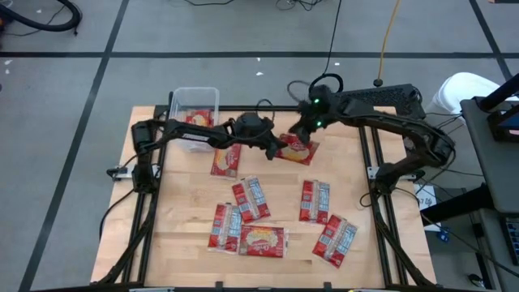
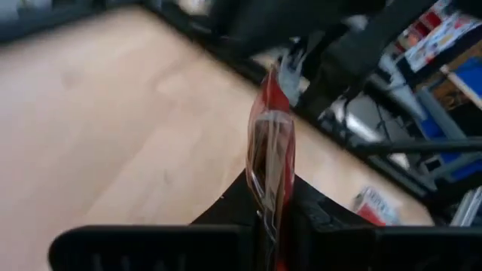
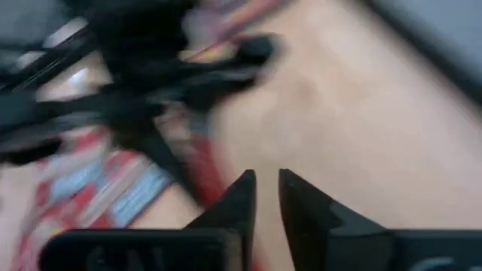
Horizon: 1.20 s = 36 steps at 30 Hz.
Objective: Sort popcorn bags into baskets
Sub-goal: Put the red popcorn bag into the transparent container
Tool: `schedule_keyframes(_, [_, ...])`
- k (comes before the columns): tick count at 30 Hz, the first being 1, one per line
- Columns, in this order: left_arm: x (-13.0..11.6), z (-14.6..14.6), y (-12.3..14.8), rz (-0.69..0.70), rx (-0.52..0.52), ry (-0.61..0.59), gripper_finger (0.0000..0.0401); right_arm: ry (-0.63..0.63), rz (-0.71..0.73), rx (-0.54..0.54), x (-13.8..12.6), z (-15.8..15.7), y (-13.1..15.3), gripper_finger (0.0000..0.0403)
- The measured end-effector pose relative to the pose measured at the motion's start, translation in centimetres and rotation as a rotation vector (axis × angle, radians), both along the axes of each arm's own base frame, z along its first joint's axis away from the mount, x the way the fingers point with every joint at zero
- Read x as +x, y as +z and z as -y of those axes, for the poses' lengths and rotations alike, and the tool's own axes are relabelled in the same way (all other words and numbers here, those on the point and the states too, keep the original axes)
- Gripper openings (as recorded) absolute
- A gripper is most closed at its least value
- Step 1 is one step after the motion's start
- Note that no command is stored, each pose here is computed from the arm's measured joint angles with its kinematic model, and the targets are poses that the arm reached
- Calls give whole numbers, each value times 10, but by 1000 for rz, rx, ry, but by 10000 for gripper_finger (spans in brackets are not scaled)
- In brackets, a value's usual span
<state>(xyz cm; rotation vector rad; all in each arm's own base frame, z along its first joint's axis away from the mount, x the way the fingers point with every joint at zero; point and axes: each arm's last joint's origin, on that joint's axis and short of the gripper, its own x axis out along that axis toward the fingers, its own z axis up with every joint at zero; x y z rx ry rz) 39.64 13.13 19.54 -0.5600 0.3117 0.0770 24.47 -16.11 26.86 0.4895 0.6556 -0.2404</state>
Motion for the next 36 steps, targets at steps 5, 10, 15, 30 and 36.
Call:
schedule_keyframes(5, [-19, -10, 42, 50, 47, 112, 24, -205, 162, -52, -24, 1, 41, 114])
schedule_keyframes(10, [-43, -16, 92, 161, 119, 301, 30, -248, 413, -87, -39, -5, 79, 153])
schedule_keyframes(15, [-66, -25, 127, 299, 135, 453, 28, -254, 604, -63, -37, -11, 100, 168])
schedule_keyframes(30, [-83, -24, 176, 789, 27, 541, 27, -135, 956, 143, 15, 10, 94, 190])
schedule_keyframes(36, [-79, -15, 176, 798, 16, 524, 26, -158, 1067, 150, 21, 16, 94, 218])
